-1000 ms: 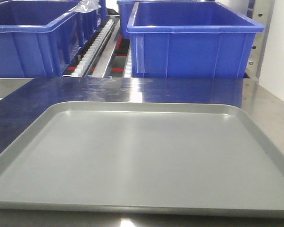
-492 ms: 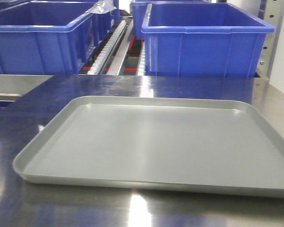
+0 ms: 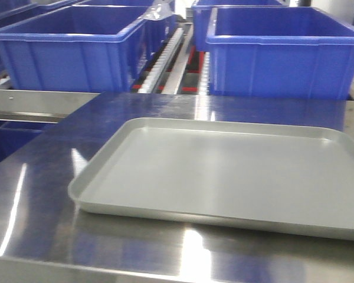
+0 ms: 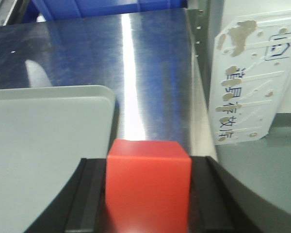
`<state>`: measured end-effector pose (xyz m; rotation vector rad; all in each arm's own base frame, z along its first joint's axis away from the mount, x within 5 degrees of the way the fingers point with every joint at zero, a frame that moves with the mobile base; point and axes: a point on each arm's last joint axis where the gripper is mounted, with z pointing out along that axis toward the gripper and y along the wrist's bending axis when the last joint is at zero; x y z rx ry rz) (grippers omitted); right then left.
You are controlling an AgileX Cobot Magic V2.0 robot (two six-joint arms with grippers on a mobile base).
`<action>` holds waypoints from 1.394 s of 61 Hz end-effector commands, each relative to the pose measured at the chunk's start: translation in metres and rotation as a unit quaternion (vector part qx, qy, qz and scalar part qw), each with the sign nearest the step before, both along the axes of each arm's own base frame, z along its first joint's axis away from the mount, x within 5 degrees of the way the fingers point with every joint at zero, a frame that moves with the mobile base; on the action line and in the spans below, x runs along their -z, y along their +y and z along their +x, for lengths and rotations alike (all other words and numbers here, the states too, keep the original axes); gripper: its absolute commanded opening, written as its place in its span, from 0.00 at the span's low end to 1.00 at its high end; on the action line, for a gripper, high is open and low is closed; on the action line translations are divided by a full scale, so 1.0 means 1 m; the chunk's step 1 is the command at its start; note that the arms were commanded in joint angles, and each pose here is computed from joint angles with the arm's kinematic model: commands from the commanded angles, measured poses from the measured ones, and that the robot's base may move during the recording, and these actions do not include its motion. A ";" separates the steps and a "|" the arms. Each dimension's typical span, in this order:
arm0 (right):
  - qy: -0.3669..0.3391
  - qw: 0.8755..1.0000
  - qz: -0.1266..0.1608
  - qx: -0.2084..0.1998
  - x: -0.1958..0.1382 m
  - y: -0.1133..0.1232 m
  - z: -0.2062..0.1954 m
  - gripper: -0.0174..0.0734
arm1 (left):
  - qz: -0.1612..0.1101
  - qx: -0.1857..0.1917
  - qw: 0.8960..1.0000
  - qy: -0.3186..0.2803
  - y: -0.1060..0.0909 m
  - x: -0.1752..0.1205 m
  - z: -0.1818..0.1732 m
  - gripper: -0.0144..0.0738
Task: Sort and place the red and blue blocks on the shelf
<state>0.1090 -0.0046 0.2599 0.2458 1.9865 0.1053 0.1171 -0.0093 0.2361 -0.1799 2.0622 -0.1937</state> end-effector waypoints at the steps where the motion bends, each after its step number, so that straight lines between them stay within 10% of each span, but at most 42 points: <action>1: -0.051 0.999 -0.013 0.001 -0.016 -0.001 0.003 0.25 | -0.013 0.001 0.999 -0.050 -0.001 -0.016 0.005 0.30; 85: -0.051 0.999 -0.013 0.001 -0.016 -0.001 0.003 0.25 | -0.013 0.001 0.999 -0.050 -0.001 -0.016 0.005 0.30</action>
